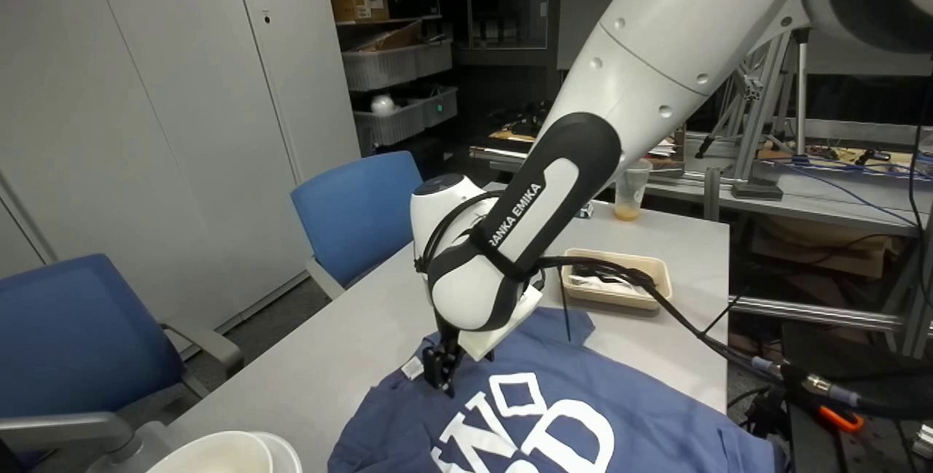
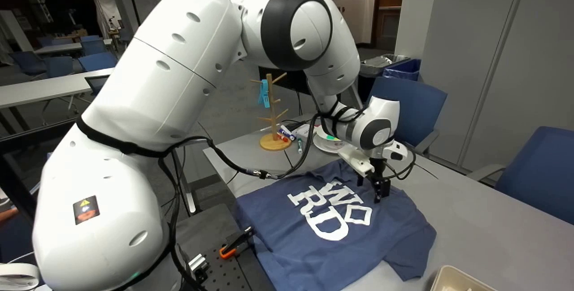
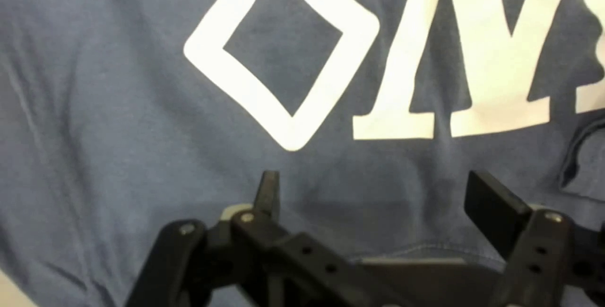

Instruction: Unfold the shirt

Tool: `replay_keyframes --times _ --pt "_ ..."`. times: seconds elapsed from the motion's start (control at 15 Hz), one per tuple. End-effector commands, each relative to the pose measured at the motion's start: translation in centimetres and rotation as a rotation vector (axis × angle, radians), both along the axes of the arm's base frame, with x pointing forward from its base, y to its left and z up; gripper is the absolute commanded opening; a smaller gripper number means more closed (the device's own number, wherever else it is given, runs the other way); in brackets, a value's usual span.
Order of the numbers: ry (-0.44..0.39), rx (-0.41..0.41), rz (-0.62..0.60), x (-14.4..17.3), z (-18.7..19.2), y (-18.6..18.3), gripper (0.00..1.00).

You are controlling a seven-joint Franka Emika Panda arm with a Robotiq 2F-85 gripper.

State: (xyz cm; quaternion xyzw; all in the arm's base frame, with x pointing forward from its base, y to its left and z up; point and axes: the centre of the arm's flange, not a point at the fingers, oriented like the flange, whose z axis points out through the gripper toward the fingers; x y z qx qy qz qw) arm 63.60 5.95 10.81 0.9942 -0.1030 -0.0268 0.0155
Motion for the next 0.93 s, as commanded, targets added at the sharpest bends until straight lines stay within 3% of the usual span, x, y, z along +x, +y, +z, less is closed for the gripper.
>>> replay_keyframes --times 0.0,0.47,0.87 --pt "0.031 -0.001 -0.023 -4.3 2.2 0.1 1.0" --pt "0.108 -0.004 -0.043 -7.4 -2.5 -0.7 1.0" --pt "0.091 0.003 -0.044 -5.4 -3.9 -0.5 1.0"
